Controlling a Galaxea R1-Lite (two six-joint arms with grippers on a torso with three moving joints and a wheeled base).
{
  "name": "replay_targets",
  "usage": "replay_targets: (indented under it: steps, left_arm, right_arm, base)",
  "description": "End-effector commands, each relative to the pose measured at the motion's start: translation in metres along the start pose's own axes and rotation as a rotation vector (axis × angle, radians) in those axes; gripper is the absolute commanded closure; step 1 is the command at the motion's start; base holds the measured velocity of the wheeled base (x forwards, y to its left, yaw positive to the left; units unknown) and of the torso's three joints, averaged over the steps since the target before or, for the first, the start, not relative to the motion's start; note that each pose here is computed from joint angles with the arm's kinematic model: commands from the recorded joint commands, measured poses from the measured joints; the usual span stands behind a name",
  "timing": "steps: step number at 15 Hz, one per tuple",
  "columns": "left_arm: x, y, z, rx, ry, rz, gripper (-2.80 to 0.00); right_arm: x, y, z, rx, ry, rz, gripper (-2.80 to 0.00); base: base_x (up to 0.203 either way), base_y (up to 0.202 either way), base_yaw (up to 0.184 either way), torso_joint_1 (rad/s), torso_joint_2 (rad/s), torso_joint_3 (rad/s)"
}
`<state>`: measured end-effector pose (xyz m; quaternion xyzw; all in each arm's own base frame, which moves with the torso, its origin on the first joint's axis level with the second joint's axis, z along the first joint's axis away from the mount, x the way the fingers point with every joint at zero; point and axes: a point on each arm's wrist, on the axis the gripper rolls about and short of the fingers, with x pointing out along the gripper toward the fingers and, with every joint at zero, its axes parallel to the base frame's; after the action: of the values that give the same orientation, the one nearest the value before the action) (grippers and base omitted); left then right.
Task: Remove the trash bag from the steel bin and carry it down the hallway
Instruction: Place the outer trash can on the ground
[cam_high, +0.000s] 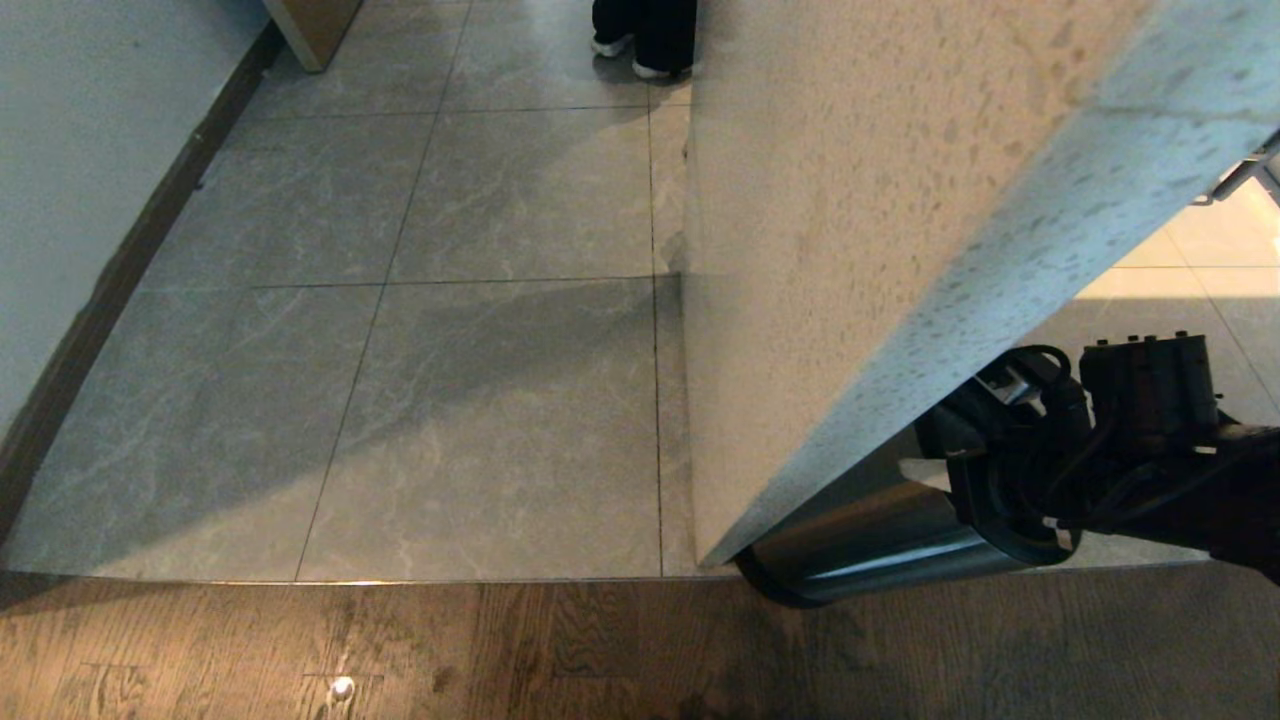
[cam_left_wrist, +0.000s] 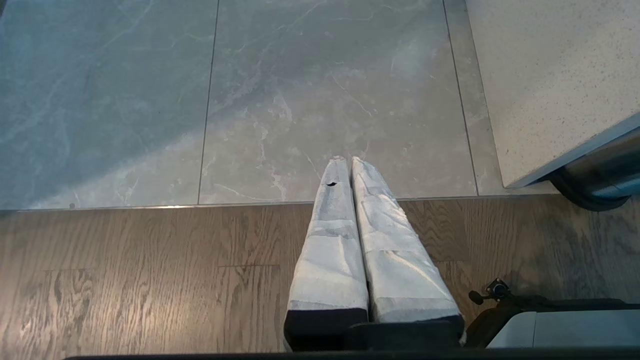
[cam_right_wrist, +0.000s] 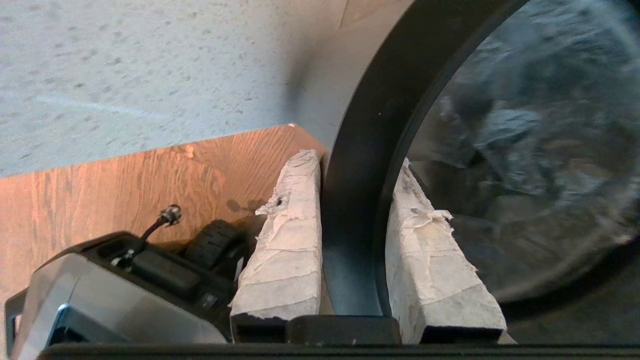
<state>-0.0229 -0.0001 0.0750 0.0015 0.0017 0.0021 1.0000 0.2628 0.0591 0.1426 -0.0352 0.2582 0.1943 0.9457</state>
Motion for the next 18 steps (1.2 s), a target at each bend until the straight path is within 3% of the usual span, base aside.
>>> replay_targets:
  steps: [1,18]
  left_arm:
    - [0.000,0.000,0.000,0.000,0.003,0.000,0.00]
    - [0.000,0.000,0.000,0.000,0.003,0.000,0.00]
  right_arm:
    - [-0.015,0.002,0.008,-0.009,-0.046,-0.001,0.00]
    - [-0.086,0.019,0.023,-0.046,-0.135,0.011,0.00]
  base:
    - [0.000,0.000,0.000,0.000,0.00,0.000]
    - [0.000,0.000,0.000,0.000,0.00,0.000]
